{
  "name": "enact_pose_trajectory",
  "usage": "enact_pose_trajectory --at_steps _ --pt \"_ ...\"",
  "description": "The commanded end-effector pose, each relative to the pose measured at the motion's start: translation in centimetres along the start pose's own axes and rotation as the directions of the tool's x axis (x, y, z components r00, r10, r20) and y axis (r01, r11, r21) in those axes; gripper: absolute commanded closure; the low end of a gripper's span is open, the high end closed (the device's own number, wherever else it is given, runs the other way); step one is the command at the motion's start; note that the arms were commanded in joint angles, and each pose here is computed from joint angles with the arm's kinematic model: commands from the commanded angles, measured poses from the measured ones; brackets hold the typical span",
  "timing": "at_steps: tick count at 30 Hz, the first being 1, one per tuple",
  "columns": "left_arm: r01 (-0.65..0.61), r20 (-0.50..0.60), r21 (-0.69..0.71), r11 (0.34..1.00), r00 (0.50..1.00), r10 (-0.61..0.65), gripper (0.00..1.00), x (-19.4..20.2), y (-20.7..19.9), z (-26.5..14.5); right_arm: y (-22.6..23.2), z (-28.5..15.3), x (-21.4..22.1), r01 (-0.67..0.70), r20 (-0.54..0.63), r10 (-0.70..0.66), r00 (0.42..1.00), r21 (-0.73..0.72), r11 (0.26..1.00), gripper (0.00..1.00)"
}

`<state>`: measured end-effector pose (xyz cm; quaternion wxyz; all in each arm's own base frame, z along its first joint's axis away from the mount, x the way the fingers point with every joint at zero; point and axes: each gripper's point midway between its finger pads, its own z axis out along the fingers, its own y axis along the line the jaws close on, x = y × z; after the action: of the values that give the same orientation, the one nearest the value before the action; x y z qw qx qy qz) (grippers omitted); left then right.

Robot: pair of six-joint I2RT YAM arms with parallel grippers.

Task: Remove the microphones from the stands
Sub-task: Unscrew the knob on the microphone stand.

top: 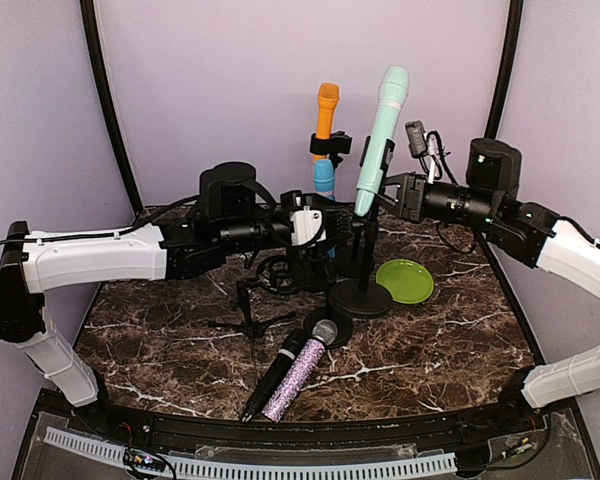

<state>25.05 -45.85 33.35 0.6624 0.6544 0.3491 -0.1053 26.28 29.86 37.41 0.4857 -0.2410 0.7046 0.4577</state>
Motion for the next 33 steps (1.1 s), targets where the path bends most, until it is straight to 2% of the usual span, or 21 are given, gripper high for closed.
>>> enact_pose_trajectory --at_steps 1,23,27,33 --pt "-0.062 0.044 -0.023 0.998 0.997 0.063 0.54 -1.5 1.2 -0.6 3.2 -1.2 -5.4 0.070 0.169 -0.053 0.984 -0.096 0.993 1.00" --pt "-0.172 0.016 0.029 0.985 0.985 0.172 0.54 -1.1 -0.4 1.0 3.2 -1.0 -5.4 0.055 0.166 -0.037 0.985 -0.103 0.993 1.00" --pt "-0.184 0.003 0.015 0.983 0.983 0.184 0.57 -1.0 -0.2 1.3 3.3 -1.0 -5.5 0.055 0.166 -0.036 0.985 -0.107 0.993 1.00" --pt "-0.185 -0.001 -0.016 0.983 0.983 0.185 0.67 -1.1 0.3 1.3 3.1 -1.0 -5.3 0.053 0.164 -0.037 0.986 -0.100 0.994 1.00"
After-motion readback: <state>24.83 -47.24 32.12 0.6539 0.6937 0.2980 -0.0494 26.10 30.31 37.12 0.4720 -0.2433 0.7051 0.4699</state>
